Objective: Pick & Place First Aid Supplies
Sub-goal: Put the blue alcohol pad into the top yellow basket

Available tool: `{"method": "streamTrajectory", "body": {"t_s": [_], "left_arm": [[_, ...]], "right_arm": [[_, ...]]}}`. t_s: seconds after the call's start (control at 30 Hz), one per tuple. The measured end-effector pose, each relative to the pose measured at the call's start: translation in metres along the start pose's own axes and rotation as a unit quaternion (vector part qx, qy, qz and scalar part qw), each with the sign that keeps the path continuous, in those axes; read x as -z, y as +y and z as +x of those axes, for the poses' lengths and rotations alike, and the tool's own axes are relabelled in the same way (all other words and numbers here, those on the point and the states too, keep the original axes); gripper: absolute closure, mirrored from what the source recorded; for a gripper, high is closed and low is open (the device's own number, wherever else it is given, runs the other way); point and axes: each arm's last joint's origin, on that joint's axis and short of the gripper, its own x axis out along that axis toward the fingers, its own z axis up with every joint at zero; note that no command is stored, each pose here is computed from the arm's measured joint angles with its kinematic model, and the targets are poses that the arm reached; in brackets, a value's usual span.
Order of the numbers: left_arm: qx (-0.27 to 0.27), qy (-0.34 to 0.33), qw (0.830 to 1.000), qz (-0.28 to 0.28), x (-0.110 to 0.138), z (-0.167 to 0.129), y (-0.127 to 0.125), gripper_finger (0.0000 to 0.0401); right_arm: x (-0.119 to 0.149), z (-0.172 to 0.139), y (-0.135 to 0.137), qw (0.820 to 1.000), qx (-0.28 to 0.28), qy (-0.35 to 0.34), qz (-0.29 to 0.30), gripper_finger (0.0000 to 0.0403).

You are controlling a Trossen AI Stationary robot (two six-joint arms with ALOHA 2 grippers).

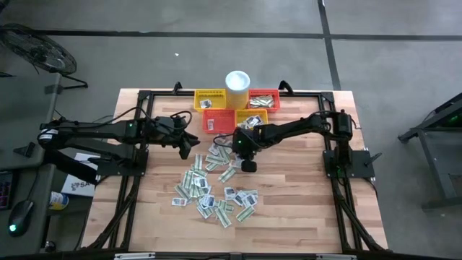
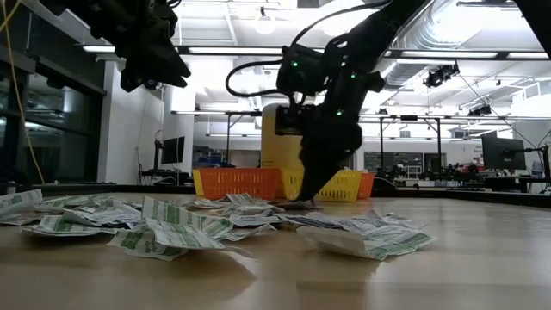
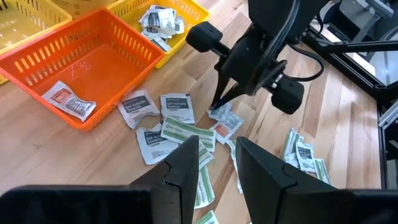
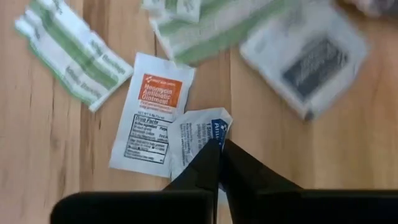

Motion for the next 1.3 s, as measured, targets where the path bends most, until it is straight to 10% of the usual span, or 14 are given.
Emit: {"method": "streamTrajectory", "body": {"t_s": [0.5,0.93,1.3], "left_arm": [[0.03,-0.039,0.999,0.0,-0.008,0.0,-0.005,0.0295],[0.074,-0.138,0.986,0.054,-0.025,-0.005,-0.016,0.0295],[0.074,-0.171,0.98,0.071,-0.031,-0.005,-0.019,0.0295]], "right_arm": [[-0.03,-0.072,0.007,0.98,0.097,-0.167,0.057,0.0401],[-0.068,-0.136,0.039,0.88,0.17,-0.439,0.054,0.0402],[-0.077,-0.151,0.055,0.828,0.208,-0.518,0.062,0.0402]]}}
